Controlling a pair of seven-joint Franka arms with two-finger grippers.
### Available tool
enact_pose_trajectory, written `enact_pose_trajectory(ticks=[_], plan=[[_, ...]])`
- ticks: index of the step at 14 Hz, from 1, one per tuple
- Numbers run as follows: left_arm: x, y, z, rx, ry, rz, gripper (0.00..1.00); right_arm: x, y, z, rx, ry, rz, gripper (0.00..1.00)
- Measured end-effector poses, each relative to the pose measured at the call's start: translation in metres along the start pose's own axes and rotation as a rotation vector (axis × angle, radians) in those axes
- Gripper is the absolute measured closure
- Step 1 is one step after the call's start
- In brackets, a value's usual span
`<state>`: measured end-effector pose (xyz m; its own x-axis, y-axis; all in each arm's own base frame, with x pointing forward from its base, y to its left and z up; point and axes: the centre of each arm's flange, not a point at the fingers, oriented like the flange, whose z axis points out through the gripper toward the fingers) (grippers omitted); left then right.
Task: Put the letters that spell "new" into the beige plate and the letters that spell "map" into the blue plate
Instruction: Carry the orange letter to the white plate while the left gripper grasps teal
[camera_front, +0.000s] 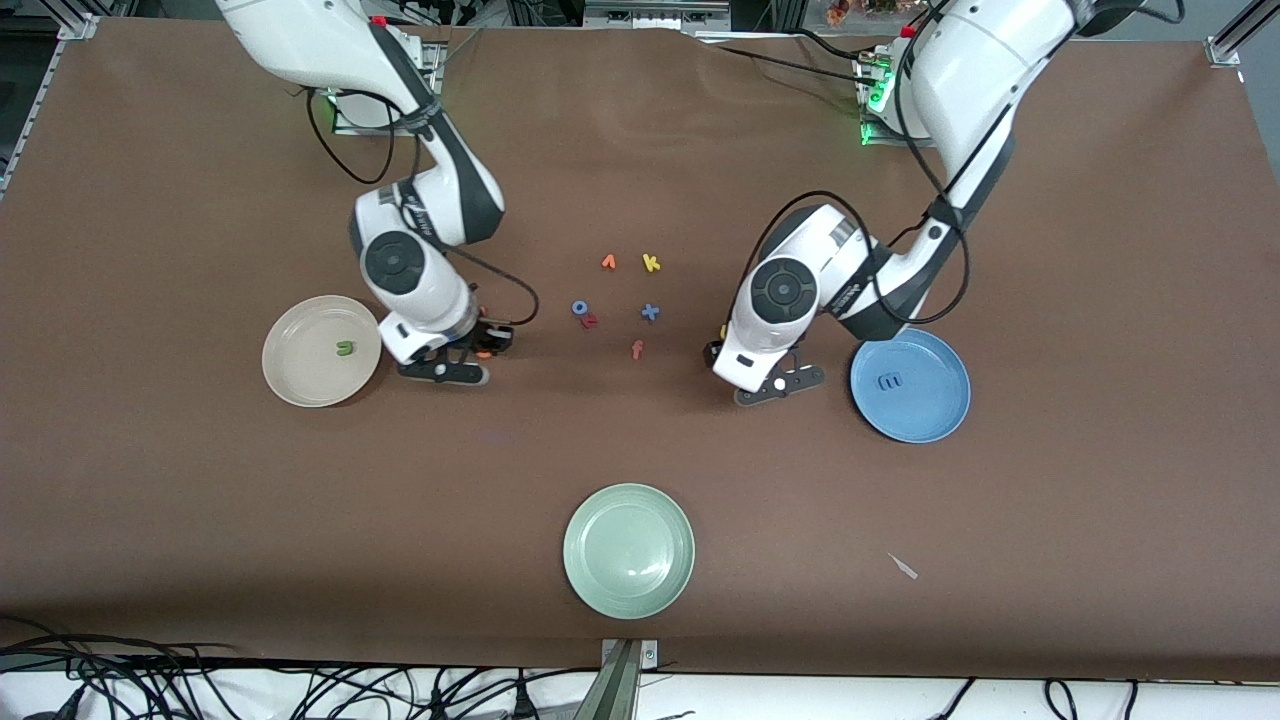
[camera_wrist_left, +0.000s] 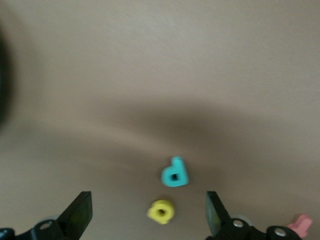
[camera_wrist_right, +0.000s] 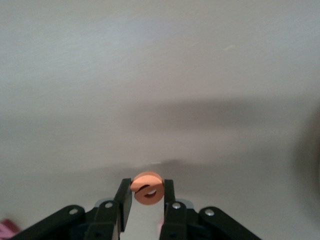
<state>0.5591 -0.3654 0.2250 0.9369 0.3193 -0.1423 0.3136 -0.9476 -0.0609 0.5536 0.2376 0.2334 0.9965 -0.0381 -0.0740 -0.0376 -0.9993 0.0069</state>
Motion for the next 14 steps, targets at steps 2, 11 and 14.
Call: enact_pose_trajectory(ticks=[2, 11, 14], plan=[[-0.003, 0.007, 0.017, -0.017, -0.007, -0.009, 0.02, 0.013, 0.047, -0.014, -0.029, -0.026, -0.102, 0.70], [0.002, 0.009, 0.055, -0.042, -0.029, -0.019, 0.36, 0.002, 0.187, 0.011, -0.079, -0.021, -0.361, 0.63], [0.001, 0.012, 0.052, -0.051, -0.025, -0.016, 0.70, -0.003, 0.183, 0.014, -0.077, -0.028, -0.385, 0.35]])
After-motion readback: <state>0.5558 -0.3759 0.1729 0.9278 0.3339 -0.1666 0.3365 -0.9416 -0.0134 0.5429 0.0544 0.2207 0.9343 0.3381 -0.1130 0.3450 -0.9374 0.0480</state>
